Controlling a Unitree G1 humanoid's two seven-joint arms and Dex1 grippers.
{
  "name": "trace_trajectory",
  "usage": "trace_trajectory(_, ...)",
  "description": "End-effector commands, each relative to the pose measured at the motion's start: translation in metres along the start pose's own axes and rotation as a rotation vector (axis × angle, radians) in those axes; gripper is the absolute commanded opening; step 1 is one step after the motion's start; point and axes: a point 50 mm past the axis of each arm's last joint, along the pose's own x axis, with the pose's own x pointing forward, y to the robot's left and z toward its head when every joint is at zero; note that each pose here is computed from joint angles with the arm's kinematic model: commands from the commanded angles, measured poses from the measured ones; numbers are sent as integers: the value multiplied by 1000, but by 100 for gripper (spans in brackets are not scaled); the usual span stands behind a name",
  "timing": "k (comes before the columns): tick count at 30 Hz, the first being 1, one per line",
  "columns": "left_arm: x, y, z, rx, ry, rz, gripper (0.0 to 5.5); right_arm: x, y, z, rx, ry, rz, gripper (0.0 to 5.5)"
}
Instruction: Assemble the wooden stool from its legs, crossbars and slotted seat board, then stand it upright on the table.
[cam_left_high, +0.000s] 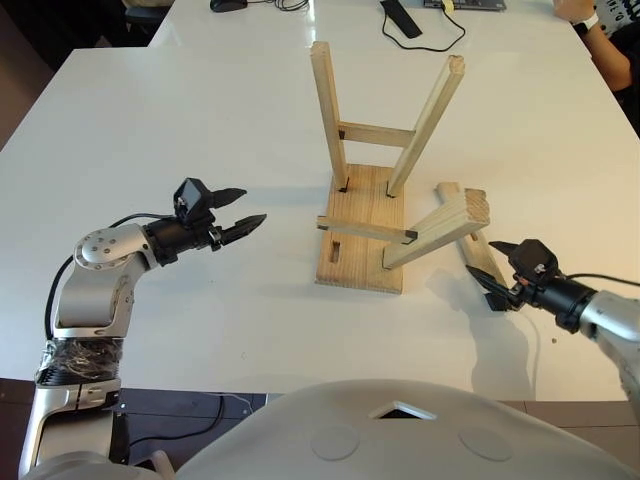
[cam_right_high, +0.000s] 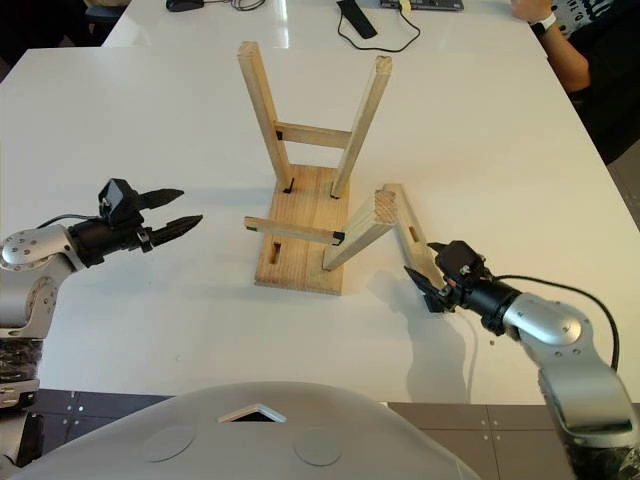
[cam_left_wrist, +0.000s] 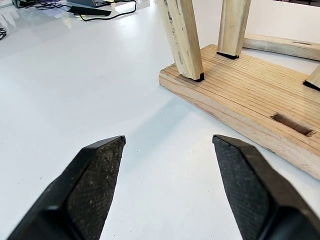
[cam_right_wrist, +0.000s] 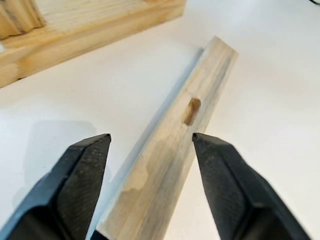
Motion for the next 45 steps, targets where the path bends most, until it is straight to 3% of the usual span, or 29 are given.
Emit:
trace_trajectory(1,3,7,2,-21,-21,56,324,7,-1,-5,71,-16,-82,301)
trace_trajectory(13,14,30,20,-35,-82,267,324,15,23,-46,205,82,-25,301)
trace_trajectory(20,15,58,50,-29,-139,485,324,13,22,-54,254,79,-45,203)
trace_trajectory(25,20,56,87,58,-204,511,324,11,7,-45,272,29,-82,203)
trace_trajectory(29,24,31,137,104,-360,334,324,-1,-39,-10,252,-166,-215,203)
trace_trajectory(33,33,-9,185,121,-496,6,324,-26,-76,48,197,-435,-261,203)
trace_trajectory(36,55,-36,210,108,-532,-225,324,-50,-96,101,143,-657,-204,203)
trace_trajectory(40,78,-60,217,0,-567,-470,324,-67,-84,153,119,-846,96,203)
trace_trajectory(45,81,-67,209,-139,-592,-608,395,-60,-57,182,78,-829,437,203)
